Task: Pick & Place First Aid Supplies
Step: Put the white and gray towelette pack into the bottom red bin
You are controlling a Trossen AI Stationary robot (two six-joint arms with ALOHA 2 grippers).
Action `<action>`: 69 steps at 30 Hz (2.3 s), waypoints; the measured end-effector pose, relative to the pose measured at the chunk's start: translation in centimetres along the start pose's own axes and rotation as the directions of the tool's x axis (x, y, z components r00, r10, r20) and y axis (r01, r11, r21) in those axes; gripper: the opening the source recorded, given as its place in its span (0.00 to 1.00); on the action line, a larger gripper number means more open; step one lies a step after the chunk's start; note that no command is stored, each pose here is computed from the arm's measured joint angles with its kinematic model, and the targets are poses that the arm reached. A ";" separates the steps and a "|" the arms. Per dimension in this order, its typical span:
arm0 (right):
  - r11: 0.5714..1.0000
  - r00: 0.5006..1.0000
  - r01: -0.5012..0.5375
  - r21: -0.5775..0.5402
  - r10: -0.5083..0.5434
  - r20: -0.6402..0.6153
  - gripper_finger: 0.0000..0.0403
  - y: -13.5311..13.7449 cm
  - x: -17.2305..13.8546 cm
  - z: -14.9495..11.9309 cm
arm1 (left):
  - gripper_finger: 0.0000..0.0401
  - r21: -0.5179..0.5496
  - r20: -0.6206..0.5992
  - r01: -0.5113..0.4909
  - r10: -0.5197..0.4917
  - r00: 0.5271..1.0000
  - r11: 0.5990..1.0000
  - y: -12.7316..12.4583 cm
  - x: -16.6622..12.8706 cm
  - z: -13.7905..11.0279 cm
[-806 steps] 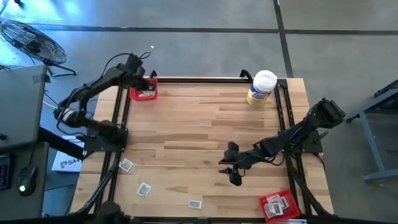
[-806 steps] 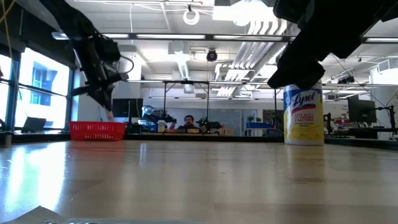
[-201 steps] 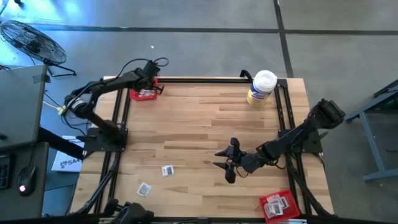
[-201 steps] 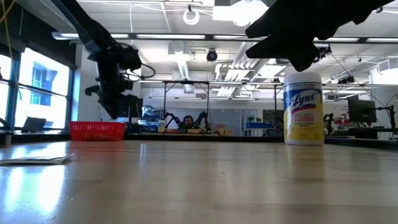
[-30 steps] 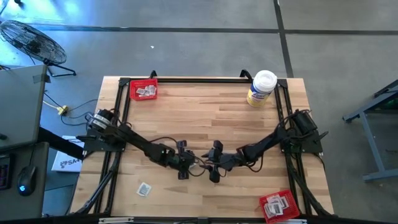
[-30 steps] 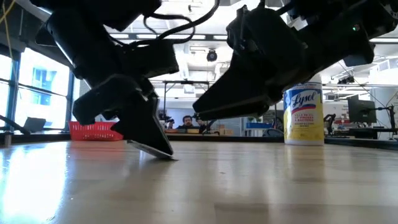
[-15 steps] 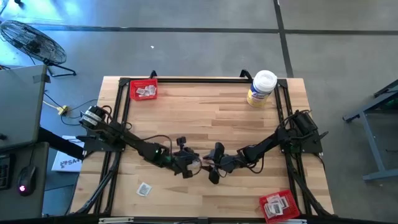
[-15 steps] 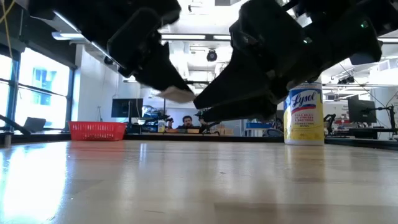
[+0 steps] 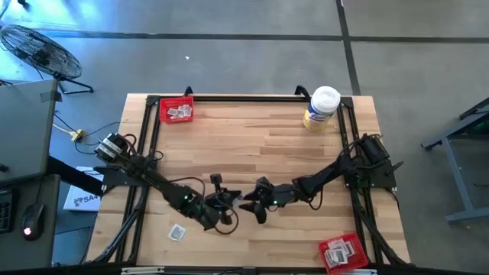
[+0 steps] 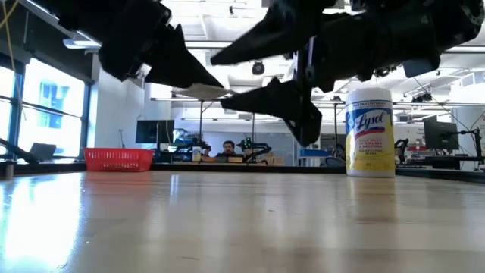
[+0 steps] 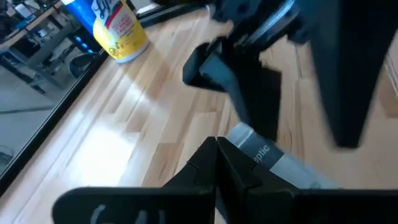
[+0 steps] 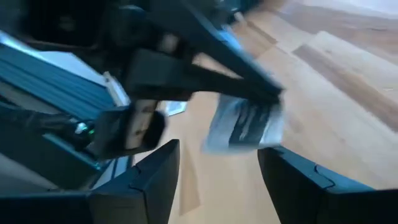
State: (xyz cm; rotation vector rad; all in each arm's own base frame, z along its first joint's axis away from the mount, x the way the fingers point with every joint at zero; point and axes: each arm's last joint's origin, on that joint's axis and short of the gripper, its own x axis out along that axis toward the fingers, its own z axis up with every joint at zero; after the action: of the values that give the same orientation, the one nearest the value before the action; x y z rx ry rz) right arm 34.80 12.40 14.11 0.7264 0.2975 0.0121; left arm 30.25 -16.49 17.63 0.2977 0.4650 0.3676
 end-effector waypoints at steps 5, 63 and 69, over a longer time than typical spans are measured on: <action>0.995 0.996 0.082 0.057 -0.084 0.033 0.52 -1.0 0.2 0.5 | 0.00 -0.067 0.048 0.015 -0.012 0.999 0.998 -0.1 0.0 0.7; 0.994 0.366 0.102 0.026 -0.013 -0.931 0.02 9.3 -20.1 -4.0 | 0.31 -0.110 -0.305 0.099 -0.128 0.944 0.989 5.3 -1.4 -0.3; 0.962 0.268 0.271 0.022 -0.054 -0.962 0.05 9.1 -19.8 -6.3 | 0.31 -0.183 -0.331 0.095 -0.152 0.931 0.978 5.2 -1.4 -0.5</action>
State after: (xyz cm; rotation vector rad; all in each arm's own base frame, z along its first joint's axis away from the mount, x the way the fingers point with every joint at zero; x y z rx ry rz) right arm 14.95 21.13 20.85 0.7974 1.6195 0.2486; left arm 27.36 -12.29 19.61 0.0398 0.7893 0.3327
